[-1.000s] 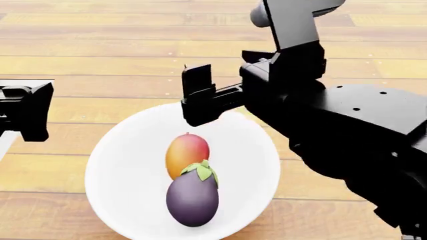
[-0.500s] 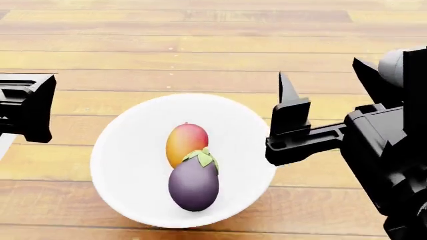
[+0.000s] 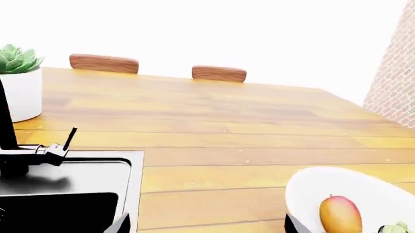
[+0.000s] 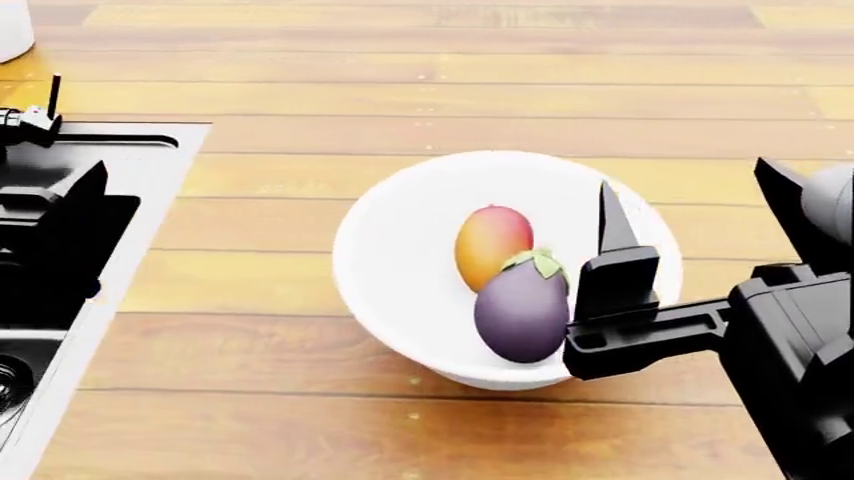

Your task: Pick the eggplants and mangos from the sink and place them in one bowl. Place the bell pepper in the other bowl. Then turn off the sink faucet.

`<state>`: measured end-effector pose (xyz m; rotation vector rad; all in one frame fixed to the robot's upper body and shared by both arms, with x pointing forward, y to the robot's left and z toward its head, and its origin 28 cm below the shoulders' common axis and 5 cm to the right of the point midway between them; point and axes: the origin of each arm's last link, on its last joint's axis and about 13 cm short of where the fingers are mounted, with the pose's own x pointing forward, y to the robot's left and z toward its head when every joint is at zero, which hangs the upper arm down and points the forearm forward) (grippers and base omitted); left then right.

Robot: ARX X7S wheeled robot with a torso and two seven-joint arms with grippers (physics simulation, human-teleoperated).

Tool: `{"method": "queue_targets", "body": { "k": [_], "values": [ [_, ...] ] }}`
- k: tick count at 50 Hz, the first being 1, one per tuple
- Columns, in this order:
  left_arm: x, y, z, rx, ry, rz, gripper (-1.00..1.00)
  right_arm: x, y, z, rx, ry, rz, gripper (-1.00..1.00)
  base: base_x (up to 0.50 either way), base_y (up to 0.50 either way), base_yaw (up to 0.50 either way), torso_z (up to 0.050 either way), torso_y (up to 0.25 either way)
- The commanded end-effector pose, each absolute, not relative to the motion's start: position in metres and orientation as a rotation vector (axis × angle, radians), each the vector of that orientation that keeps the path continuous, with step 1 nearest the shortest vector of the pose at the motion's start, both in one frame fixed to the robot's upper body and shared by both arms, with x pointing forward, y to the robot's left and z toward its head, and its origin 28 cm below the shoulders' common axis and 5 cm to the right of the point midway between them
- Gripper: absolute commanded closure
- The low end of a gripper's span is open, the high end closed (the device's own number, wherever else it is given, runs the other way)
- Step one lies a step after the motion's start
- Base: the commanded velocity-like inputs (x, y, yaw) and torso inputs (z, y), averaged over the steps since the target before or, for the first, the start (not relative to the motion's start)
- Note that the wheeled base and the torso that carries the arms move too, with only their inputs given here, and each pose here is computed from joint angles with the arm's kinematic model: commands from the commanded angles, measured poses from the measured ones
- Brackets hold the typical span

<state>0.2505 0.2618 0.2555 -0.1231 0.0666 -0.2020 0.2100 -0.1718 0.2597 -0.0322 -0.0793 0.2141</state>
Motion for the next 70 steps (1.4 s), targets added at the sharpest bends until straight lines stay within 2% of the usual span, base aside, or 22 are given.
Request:
{"method": "queue_targets", "body": {
  "k": [1,49,70],
  "values": [
    [0.250,0.264,0.255,-0.117,0.055,-0.191,-1.00,0.205,-0.172,0.257,-0.020,-0.090,0.210,-1.00,0.00,0.50,0.00,0.000,0.000],
    [0.245,0.268,0.240,-0.135,0.088,-0.187,-1.00,0.211,-0.165,0.250,-0.007,-0.069,0.199,-1.00,0.00,0.50,0.00,0.000,0.000],
    [0.247,0.267,0.241,-0.126,0.082,-0.187,-1.00,0.209,-0.167,0.249,-0.026,-0.092,0.195,-1.00,0.16,0.21,0.00,0.000,0.000]
  ]
}}
